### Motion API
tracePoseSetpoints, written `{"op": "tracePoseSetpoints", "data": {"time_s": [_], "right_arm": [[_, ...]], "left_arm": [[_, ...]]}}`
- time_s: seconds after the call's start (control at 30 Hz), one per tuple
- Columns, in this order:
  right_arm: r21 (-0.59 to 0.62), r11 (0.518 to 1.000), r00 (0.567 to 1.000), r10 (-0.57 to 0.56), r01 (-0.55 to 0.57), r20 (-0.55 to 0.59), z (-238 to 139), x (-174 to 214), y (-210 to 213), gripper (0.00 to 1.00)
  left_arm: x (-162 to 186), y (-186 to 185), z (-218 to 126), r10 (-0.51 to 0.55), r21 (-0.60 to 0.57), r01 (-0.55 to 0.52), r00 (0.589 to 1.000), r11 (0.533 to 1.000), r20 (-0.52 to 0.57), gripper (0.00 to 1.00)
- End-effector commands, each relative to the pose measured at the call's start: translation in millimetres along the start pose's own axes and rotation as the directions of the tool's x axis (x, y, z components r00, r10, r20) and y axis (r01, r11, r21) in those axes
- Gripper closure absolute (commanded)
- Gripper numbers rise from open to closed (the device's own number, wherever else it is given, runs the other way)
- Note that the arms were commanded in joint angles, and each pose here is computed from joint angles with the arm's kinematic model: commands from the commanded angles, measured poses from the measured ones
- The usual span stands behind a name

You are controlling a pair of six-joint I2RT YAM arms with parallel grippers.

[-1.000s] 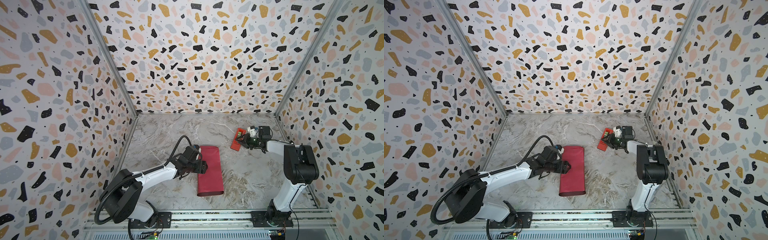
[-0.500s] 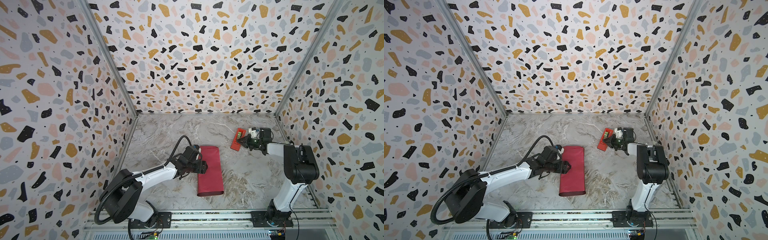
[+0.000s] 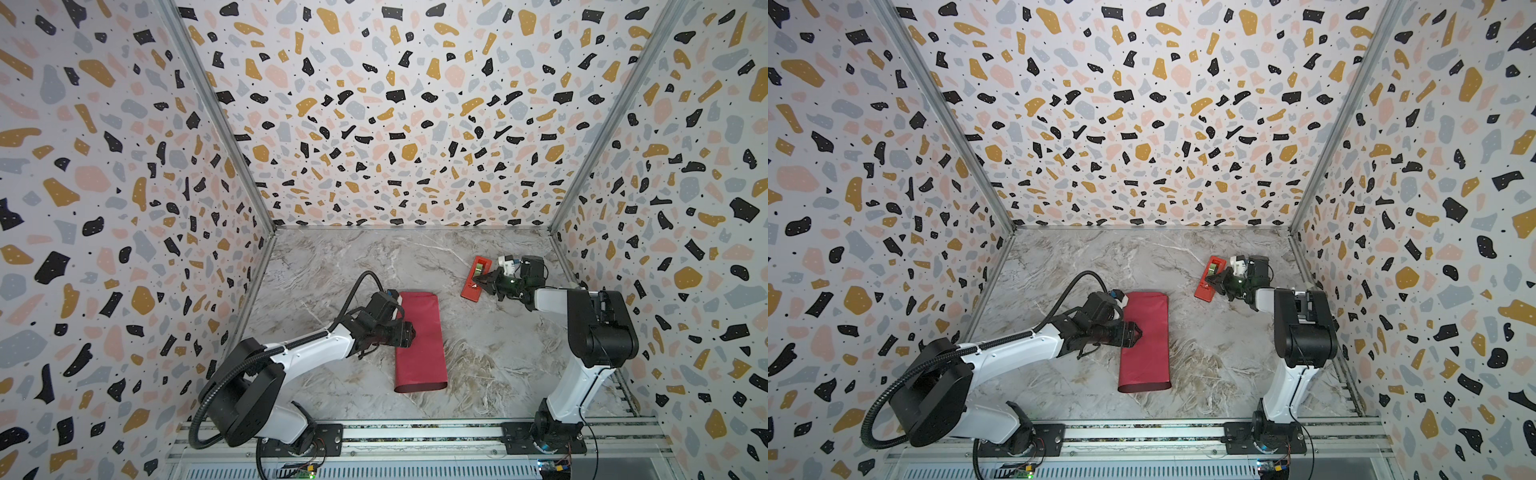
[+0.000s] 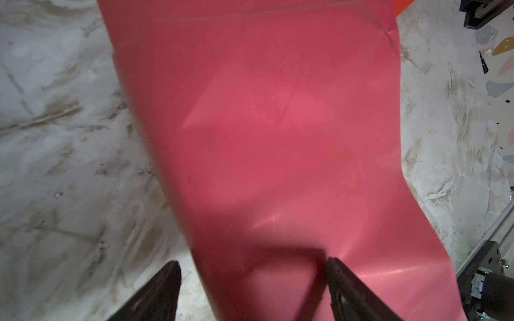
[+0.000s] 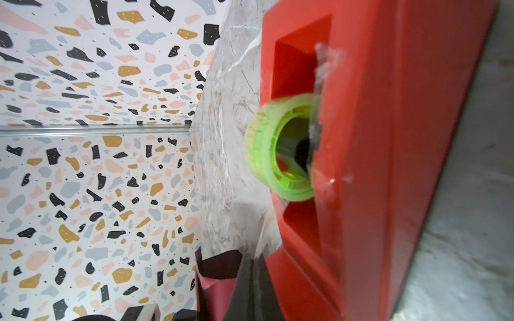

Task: Wrap the gift box in paper
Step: 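Pull a strip of clear tape from the dispenser with the right gripper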

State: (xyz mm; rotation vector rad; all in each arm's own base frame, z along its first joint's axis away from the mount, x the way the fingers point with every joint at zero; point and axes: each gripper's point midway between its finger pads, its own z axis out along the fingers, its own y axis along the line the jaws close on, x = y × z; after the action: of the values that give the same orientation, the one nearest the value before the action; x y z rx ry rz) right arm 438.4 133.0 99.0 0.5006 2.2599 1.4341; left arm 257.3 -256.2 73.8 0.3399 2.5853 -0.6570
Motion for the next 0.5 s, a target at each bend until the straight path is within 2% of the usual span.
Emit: {"op": "tracePoseSetpoints", "data": {"time_s": [0.0, 0.47], "right_arm": [[-0.123, 0.992, 0.999, -0.033, 0.031, -0.015, -8, 1, 38, 1.0], [-0.171, 0.985, 0.999, -0.022, 0.014, -0.042, -14, 19, 51, 1.0]], "left_arm": [[53, 45, 8, 0.0, -0.18, -0.032, 0.984, 0.983, -0.178, 0.18], [53, 46, 8, 0.002, -0.185, -0.035, 0.984, 0.982, -0.176, 0.18]]}}
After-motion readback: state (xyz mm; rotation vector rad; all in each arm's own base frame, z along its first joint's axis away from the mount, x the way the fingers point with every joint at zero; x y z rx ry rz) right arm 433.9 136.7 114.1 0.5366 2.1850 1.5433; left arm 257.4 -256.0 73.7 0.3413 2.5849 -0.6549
